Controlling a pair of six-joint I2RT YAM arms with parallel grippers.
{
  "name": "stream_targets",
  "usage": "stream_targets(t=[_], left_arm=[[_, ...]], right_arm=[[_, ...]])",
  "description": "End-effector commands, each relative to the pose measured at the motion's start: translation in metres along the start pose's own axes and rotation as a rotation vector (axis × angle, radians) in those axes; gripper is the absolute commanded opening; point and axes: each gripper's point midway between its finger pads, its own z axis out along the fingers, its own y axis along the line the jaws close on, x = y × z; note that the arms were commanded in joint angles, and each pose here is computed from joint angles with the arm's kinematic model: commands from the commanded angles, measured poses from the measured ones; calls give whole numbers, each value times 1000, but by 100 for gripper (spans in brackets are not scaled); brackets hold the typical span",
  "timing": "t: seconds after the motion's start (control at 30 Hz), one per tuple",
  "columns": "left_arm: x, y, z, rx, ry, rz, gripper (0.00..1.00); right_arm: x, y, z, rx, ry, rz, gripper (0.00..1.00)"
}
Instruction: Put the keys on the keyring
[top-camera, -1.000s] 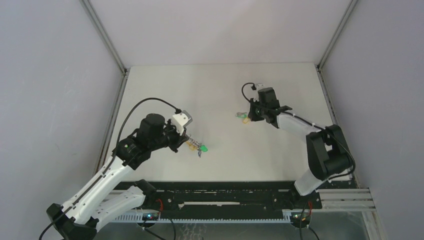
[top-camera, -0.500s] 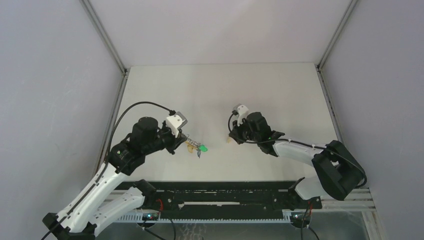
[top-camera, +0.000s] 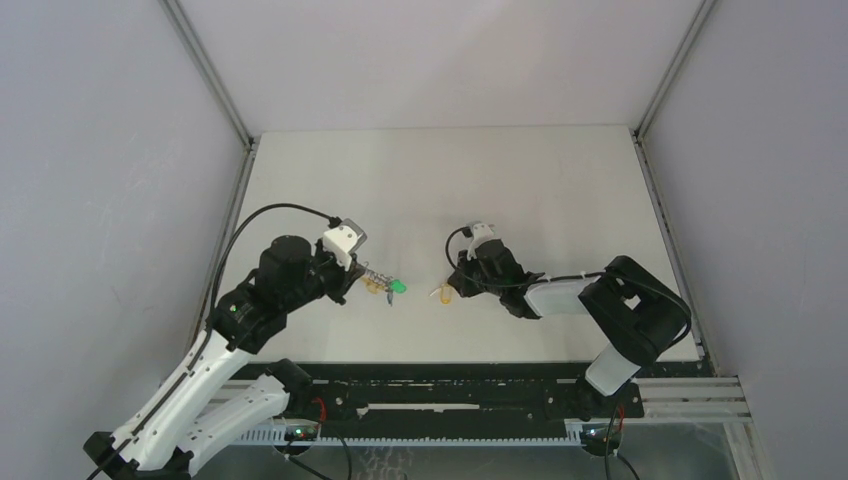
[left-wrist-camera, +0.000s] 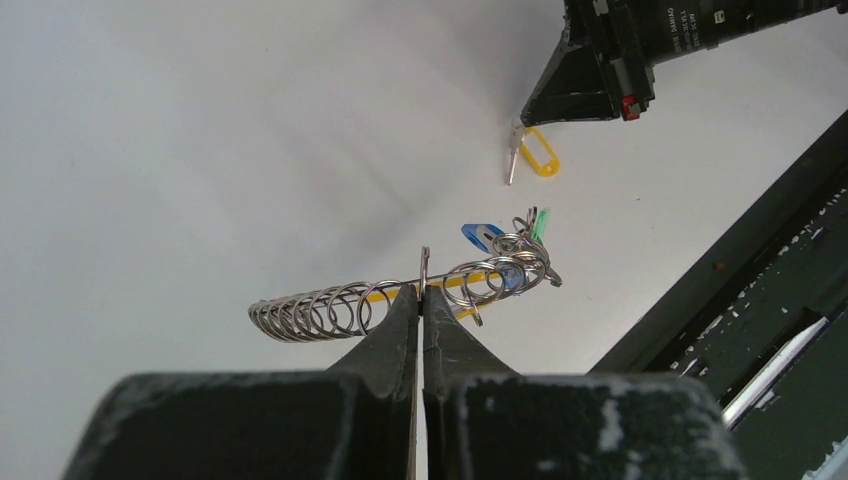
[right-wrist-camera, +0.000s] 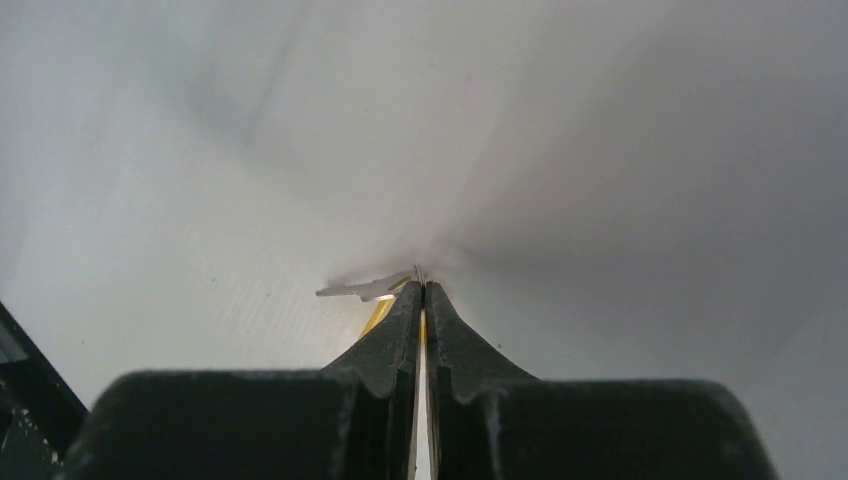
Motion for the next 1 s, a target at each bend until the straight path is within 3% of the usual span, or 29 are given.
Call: stream_targets(t=[0.0,0.17,0.43,0.63,0.97], left_arm=[[-17,10,-1,-52,-63,-14,0],[-16,11,0,-60,-57,-13,0],[-13,11,3,-58,-42,-13,0],[-12,11,4,-53,-36,-14,0],[-12,10,4,-51,-35,-13,0]], right_arm=[[-12,-13,2,79,-75,175,0],[3,-25,-7,138,-14,231,5],[9,-26,-29,94,94,261,28],[-5,-24,-41,50,163,195,32],[-15,-20,-28,-78,286,257,33]])
